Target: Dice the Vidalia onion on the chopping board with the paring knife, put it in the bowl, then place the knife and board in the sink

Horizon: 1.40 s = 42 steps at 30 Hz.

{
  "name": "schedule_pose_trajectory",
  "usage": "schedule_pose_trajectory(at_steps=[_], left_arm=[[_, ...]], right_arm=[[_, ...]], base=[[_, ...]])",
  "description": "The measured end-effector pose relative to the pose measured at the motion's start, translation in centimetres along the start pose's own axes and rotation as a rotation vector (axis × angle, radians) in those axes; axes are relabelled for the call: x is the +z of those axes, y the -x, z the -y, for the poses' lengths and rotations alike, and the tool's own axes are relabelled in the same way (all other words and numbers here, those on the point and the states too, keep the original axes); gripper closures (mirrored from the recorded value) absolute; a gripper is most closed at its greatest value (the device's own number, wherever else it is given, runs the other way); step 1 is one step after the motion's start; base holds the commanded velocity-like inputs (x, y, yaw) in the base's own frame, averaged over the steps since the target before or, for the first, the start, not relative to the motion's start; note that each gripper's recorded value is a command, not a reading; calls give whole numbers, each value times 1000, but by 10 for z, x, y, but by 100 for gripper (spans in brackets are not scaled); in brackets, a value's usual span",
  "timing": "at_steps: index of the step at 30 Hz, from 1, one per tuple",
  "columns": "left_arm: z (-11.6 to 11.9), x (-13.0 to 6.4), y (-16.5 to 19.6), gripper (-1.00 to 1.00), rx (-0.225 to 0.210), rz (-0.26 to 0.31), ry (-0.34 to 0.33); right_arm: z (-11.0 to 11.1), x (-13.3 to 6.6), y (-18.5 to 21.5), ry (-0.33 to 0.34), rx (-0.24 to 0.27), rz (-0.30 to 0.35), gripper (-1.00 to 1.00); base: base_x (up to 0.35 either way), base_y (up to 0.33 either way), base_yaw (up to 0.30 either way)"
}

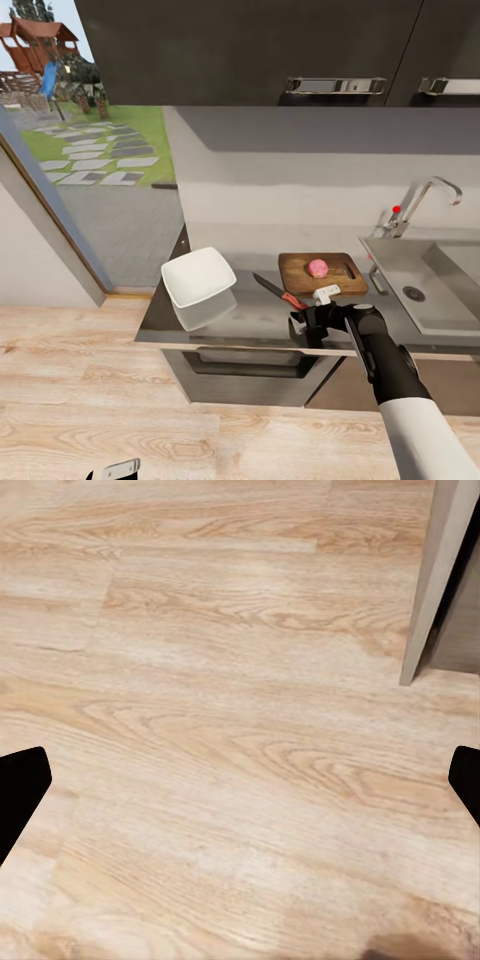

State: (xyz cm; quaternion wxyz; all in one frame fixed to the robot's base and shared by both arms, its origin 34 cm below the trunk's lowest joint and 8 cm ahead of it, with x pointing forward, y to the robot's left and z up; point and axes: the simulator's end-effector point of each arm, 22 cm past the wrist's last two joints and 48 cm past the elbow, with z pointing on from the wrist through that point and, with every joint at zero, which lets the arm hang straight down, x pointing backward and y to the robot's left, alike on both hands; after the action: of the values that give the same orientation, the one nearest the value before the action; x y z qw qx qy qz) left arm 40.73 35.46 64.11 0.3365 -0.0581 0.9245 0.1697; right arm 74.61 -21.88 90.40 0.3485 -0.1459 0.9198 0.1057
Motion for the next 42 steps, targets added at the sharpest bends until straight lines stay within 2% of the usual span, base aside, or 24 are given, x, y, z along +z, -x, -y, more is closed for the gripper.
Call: schedule_pose_trajectory(at_steps=[18, 19, 36, 39, 42], left_arm=[[0, 0, -8, -100, 6, -17, 0], [0, 0, -8, -100, 6, -17, 0], [-1, 0, -8, -100, 7, -17, 1], [-3, 1, -8, -100, 8, -17, 4], [-4, 1, -8, -100, 9, -17, 5]], right_arm=[[0, 2, 2, 0, -5, 10, -100], [0, 2, 2, 0, -5, 10, 100], [-3, 3, 3, 2, -14, 9, 100], [-30, 10, 4, 36, -88, -2, 100], [-48, 13, 4, 60, -133, -11, 100]], base=[[0, 0, 0], [0, 0, 0], [0, 0, 0], [0, 0, 0], [0, 0, 0]])
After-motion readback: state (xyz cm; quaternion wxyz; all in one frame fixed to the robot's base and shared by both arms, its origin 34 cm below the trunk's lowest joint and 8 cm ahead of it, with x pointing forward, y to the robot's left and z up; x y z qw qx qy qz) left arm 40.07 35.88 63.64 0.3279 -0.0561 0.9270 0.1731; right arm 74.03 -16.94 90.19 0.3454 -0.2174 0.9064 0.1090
